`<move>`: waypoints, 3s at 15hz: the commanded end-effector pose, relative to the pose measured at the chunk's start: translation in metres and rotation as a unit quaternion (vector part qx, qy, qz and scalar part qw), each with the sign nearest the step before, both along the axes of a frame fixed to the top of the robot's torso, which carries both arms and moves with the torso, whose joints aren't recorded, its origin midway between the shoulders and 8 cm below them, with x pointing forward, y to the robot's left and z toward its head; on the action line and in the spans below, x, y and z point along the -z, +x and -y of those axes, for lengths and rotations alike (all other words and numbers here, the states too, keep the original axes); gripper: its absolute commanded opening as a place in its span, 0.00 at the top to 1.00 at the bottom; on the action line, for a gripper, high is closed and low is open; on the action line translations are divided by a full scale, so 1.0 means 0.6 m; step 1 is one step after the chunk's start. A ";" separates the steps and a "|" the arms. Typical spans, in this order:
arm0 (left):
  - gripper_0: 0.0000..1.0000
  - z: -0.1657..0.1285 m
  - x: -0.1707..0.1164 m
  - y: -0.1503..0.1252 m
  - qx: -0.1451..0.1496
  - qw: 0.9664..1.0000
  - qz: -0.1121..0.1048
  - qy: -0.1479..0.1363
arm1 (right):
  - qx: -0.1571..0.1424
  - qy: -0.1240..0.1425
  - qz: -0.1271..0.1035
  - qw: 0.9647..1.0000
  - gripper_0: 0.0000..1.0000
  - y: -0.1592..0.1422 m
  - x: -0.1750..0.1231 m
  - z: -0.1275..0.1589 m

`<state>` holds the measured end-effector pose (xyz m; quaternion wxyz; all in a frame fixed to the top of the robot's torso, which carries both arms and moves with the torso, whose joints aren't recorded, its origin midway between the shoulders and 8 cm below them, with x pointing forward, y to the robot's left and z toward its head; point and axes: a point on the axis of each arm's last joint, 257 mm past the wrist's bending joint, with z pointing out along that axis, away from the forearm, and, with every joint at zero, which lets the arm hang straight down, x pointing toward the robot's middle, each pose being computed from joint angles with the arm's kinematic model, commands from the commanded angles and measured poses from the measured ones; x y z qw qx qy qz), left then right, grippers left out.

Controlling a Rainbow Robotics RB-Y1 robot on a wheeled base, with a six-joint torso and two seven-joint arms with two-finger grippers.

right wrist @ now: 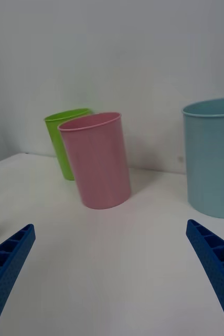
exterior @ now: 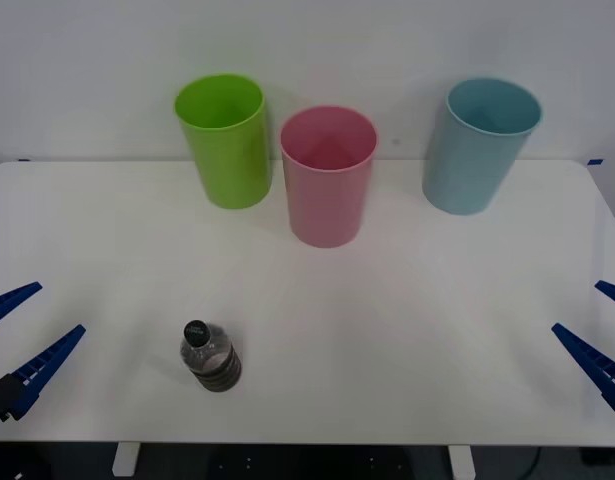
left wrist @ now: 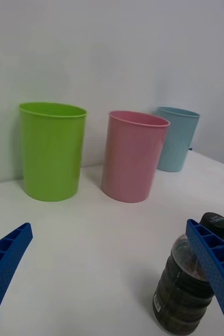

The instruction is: Grasp the object on the table and drop it into the matching bin: aluminum can to the light blue bin, PET bottle to the pink bin.

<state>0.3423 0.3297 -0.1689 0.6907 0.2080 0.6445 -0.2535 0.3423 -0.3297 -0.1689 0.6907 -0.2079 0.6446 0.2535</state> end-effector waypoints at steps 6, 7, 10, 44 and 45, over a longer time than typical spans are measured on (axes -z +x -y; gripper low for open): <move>0.00 -0.003 0.020 -0.021 -0.011 0.999 -0.017 -0.025 | 0.000 0.000 0.000 1.000 0.00 0.000 0.000 0.000; 0.00 -0.007 0.021 -0.022 -0.014 1.000 -0.019 -0.021 | 0.000 0.000 0.000 1.000 0.00 0.000 0.000 0.000; 0.00 -0.004 0.048 -0.028 -0.012 0.999 -0.033 -0.002 | 0.000 0.000 0.000 1.000 0.00 0.000 0.000 0.000; 0.00 0.218 0.236 0.021 0.108 0.989 -0.006 0.096 | 0.000 0.000 0.000 1.000 0.00 0.000 0.000 0.000; 0.00 0.227 0.238 0.025 0.109 0.989 -0.005 0.097 | 0.000 0.000 0.000 1.000 0.00 0.000 0.000 0.000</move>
